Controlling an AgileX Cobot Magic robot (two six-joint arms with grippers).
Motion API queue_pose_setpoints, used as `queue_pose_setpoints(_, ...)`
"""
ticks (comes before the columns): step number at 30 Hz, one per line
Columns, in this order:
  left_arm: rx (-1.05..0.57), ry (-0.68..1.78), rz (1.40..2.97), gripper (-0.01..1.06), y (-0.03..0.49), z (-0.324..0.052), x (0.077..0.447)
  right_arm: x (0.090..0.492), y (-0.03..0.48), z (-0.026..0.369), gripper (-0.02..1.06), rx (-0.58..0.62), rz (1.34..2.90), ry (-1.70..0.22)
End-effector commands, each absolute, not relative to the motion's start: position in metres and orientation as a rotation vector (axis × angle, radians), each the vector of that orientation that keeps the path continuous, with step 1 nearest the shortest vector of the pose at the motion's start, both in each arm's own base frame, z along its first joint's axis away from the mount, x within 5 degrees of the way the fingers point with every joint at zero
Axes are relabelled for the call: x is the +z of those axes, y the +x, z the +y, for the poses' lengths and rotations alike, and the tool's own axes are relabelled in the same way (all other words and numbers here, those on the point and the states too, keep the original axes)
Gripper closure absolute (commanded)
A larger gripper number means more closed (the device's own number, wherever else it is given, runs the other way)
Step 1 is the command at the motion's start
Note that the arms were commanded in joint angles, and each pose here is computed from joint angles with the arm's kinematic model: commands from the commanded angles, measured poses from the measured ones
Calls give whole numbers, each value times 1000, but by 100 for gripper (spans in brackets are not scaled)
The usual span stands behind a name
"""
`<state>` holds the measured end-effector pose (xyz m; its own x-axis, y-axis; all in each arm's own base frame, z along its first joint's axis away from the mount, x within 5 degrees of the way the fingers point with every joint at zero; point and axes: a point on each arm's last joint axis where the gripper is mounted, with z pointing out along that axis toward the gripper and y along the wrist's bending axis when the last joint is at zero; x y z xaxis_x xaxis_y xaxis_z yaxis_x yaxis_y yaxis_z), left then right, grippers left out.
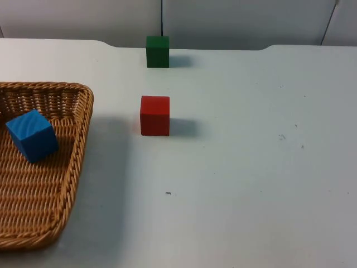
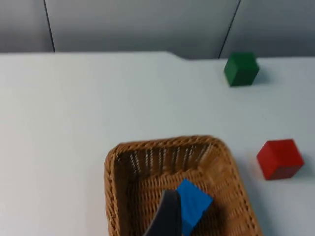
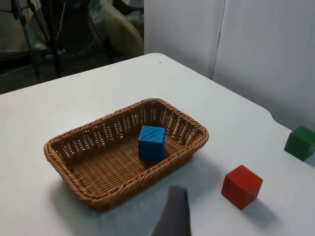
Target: Pick up the basket with the left hand and place the blue cube into the basket with the right hand.
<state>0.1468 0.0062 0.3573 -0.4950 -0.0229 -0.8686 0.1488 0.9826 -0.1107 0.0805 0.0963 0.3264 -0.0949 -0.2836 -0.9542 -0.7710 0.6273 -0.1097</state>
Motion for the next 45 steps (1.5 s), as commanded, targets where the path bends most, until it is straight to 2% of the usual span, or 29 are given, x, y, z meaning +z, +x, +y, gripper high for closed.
queue_pose_setpoints(1, -213, 102, 1997, 31, 121, -5, 370, 327, 80, 96, 34, 519, 1649, -874)
queue_pose_setpoints(8, -193, 215, 1854, 31, 71, -25, 384, 326, 80, 95, 34, 513, 1662, -878)
queue_pose_setpoints(14, -198, 264, 1901, 31, 54, -28, 377, 325, 80, 95, 34, 508, 1671, -882)
queue_pose_setpoints(19, -272, 301, 1976, 31, 51, -31, 349, 325, 80, 95, 34, 507, 1675, -883)
queue_pose_setpoints(23, -206, 202, 2040, 31, 46, -23, 318, 325, 80, 95, 34, 504, 1674, -885)
queue_pose_setpoints(36, 57, 54, 1943, 31, -10, -5, 300, 325, 80, 95, 34, 498, 1669, -887)
queue_pose_setpoints(45, 68, -23, 2022, 31, -10, -1, 287, 326, 80, 95, 34, 486, 1655, -893)
